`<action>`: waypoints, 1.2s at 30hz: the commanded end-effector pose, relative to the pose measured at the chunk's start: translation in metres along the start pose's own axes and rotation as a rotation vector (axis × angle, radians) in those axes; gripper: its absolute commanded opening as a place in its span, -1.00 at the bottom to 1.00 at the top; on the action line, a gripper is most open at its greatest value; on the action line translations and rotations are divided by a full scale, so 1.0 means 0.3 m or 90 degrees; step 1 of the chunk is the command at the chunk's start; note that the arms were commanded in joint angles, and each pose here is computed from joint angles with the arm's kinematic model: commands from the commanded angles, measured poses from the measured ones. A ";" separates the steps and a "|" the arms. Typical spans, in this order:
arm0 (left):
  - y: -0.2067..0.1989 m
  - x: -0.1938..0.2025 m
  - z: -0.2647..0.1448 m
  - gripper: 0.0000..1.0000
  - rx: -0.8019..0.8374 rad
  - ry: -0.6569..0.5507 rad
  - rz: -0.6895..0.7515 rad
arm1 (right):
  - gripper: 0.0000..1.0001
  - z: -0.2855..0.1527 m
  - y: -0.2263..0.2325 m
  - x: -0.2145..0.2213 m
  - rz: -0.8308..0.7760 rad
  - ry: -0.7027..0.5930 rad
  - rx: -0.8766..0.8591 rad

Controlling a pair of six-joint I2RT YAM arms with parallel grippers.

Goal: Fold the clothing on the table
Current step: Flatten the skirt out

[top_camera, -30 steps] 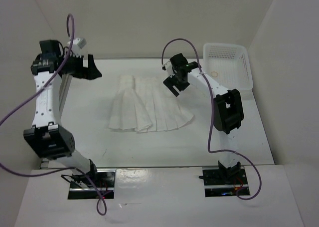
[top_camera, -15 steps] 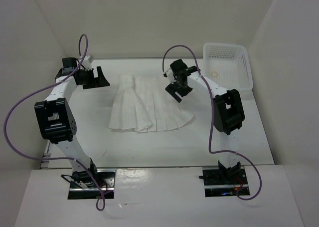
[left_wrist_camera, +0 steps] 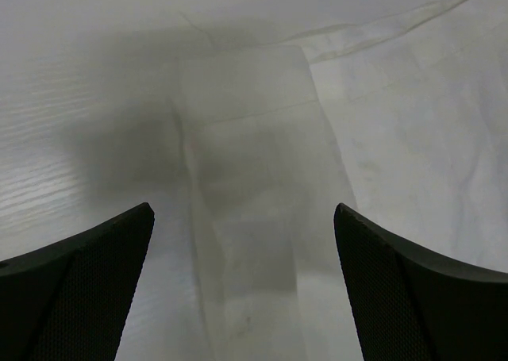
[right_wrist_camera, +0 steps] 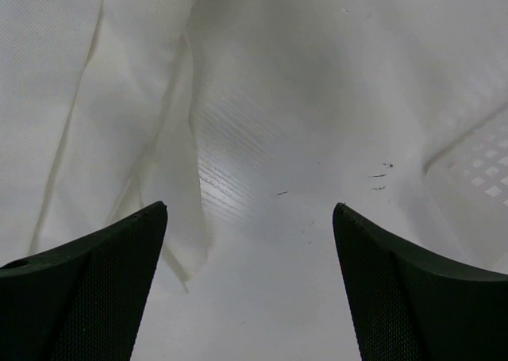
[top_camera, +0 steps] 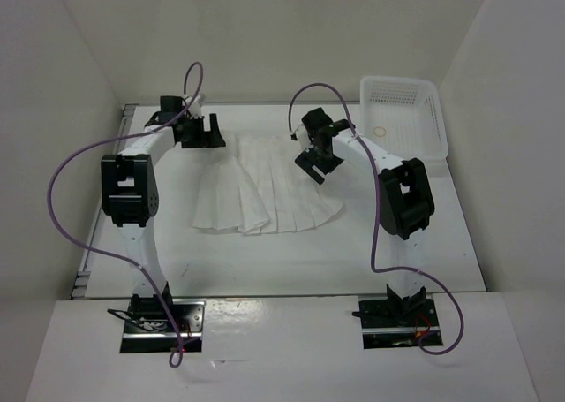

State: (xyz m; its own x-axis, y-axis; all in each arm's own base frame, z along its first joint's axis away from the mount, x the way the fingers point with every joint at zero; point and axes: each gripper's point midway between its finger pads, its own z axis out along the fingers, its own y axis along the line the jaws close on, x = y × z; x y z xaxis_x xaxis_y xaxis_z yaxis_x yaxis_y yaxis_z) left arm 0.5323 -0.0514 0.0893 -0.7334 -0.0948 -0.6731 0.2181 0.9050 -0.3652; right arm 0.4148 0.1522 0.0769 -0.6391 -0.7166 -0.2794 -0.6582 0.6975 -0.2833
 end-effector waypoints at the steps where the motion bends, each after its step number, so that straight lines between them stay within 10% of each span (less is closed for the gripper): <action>1: -0.041 -0.038 0.057 1.00 -0.010 -0.005 0.037 | 0.78 -0.061 -0.028 -0.053 -0.003 -0.036 0.024; 25: 0.022 -0.063 0.181 1.00 -0.051 0.027 0.067 | 0.78 -0.001 -0.039 -0.115 0.000 -0.033 0.004; 32: 0.030 -0.069 0.206 0.50 -0.045 0.031 0.079 | 0.78 0.012 -0.035 -0.110 -0.001 -0.027 0.002; 36: 0.008 -0.090 0.207 -0.22 -0.024 0.025 0.081 | 0.78 0.012 -0.035 -0.110 -0.001 -0.027 0.002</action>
State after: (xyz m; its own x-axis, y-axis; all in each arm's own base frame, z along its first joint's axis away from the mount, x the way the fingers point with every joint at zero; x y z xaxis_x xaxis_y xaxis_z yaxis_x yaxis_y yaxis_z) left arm 0.5813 -0.0683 0.0492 -0.7624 0.0222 -0.6467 0.2423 0.9365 -0.2535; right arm 0.4379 0.1657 0.0772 -0.6313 -0.7140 -0.3029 -0.6573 0.6998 -0.2797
